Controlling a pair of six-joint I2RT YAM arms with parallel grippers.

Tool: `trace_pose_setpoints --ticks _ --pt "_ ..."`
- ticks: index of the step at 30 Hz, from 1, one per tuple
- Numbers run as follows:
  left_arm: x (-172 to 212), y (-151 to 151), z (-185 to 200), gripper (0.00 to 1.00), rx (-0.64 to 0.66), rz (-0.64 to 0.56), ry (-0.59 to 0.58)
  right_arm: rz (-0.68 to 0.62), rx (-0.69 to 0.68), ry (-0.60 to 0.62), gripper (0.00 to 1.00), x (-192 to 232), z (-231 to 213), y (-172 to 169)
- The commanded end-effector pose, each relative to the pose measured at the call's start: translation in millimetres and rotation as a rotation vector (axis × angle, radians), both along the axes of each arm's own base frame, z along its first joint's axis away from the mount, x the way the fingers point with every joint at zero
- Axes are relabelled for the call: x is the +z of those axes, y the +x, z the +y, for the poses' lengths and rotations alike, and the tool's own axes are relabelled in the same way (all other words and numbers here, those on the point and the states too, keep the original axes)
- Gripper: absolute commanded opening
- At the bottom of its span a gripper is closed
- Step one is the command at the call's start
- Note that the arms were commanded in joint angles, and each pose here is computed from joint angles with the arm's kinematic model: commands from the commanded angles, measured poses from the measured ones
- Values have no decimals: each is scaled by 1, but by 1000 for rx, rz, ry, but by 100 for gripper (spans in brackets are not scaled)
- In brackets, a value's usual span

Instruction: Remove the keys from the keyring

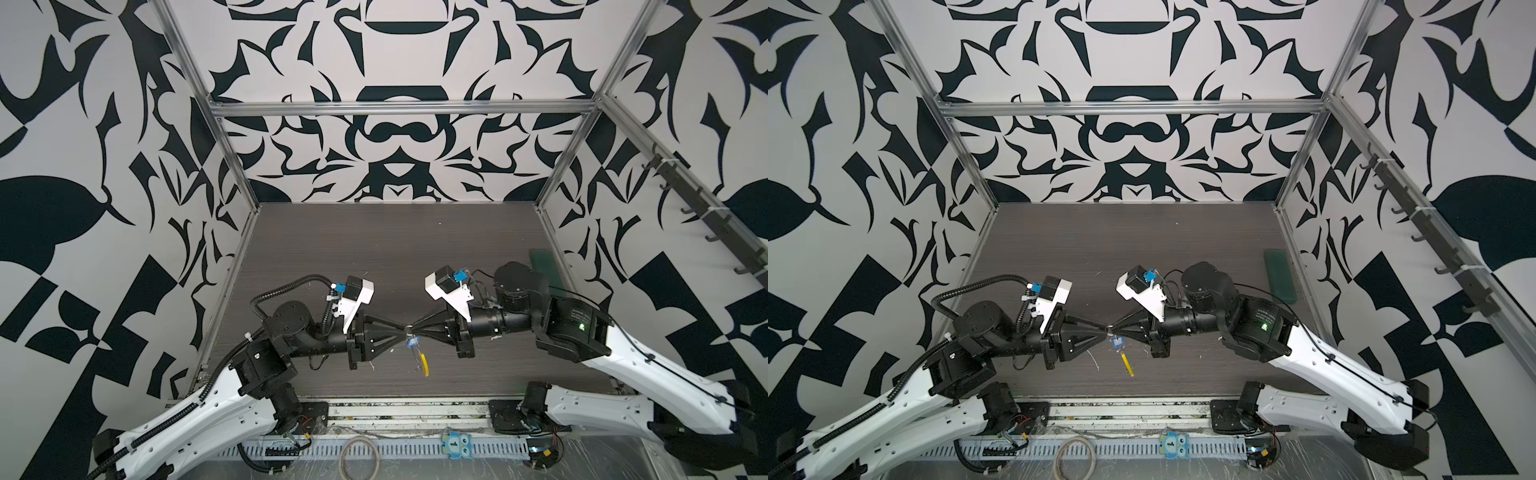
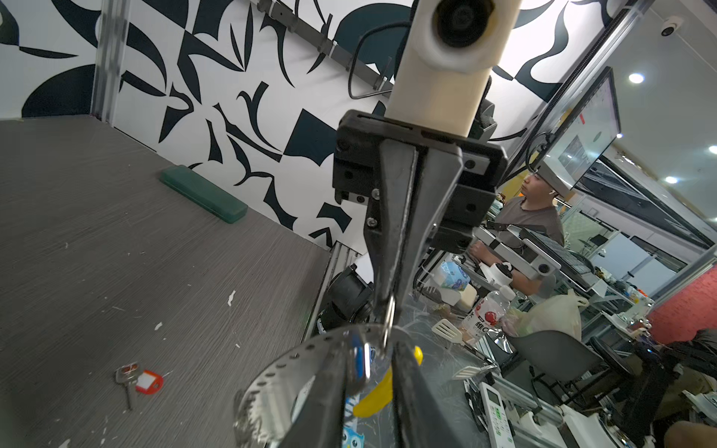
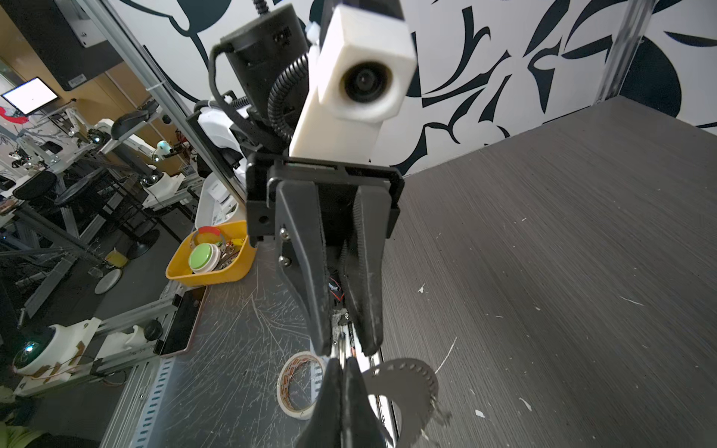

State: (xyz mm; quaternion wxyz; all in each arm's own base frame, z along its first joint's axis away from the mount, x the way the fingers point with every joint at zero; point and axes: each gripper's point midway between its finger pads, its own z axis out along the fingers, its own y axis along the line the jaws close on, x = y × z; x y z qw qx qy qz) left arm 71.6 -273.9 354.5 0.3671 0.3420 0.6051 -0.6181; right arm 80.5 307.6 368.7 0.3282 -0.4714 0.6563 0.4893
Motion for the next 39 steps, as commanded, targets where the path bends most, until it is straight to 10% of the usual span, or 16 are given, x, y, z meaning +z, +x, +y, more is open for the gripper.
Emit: trace_pose_setpoints --ticks 1,39 --pt "8 -6 2 23 -24 -17 8 -44 30 33 0 20 -3 -5" --pt "9 -1 -3 0 -18 -5 47 -58 -19 -8 10 16 0 7"
